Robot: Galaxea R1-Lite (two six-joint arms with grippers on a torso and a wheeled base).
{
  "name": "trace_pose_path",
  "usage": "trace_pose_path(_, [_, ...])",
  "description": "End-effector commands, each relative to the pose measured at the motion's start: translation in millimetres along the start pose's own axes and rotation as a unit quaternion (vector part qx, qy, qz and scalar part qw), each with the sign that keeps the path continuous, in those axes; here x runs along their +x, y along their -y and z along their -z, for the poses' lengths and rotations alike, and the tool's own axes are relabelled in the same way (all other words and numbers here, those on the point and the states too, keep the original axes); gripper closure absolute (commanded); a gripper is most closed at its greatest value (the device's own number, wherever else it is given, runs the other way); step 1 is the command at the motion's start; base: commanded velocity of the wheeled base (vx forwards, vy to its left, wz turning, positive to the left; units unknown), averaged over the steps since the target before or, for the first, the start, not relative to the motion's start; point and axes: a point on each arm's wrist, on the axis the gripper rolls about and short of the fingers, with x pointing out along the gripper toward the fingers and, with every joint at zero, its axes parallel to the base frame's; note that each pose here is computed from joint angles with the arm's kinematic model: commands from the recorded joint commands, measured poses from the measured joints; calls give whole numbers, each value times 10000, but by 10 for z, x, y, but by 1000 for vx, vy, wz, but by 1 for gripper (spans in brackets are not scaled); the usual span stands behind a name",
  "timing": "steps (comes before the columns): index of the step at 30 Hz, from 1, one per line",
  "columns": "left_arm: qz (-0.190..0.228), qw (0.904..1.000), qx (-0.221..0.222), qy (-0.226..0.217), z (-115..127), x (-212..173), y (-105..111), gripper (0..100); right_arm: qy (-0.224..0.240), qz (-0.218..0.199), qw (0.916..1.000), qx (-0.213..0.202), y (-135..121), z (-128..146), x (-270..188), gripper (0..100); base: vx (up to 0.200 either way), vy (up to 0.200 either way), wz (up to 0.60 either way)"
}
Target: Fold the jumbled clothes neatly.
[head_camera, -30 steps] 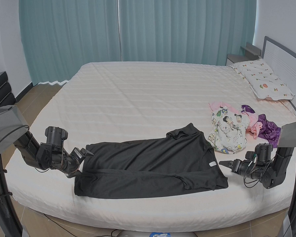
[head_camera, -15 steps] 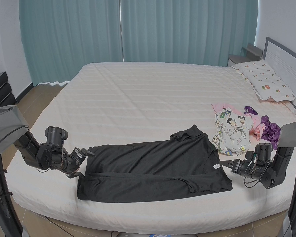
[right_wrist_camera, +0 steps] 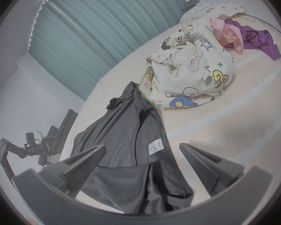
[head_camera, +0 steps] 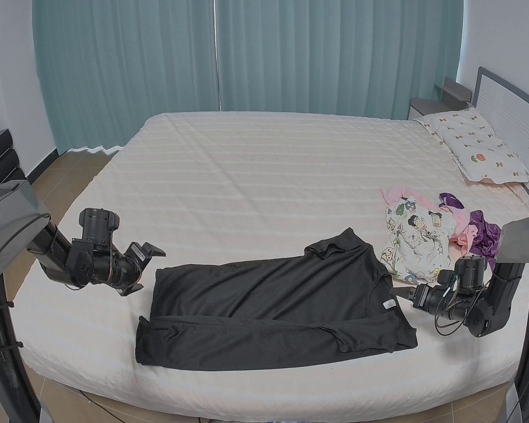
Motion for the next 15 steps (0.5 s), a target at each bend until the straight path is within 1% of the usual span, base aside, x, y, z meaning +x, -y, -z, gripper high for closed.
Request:
trace_pose_path(1, [-72,9996,141,243,-137,323,8,0,-8,-28,10000,-24,-21,4,6,0,0,0,0])
trace_pose_path(2, [-72,9996,141,243,-137,323,8,0,-8,-28,10000,-24,-21,4,6,0,0,0,0])
trace_pose_path(3, [-155,9987,411,249,-191,499,21,0,-21,-22,10000,-18,-18,9,8,0,0,0,0])
trace_pose_path(9, [-254,9979,576,180,-273,809,35,0,-34,-37,10000,-30,-30,15,14,0,0,0,0])
trace_pose_path(10, [-259,9978,583,186,-274,813,34,0,-38,-42,10000,-34,-34,17,15,0,0,0,0])
trace_pose_path(14, [-367,9946,965,61,-224,901,-49,0,-53,-49,10000,-39,-40,25,21,0,0,0,0])
trace_pose_path(15, [-373,9944,986,55,-222,905,-54,0,-53,-49,10000,-46,-40,25,21,0,0,0,0])
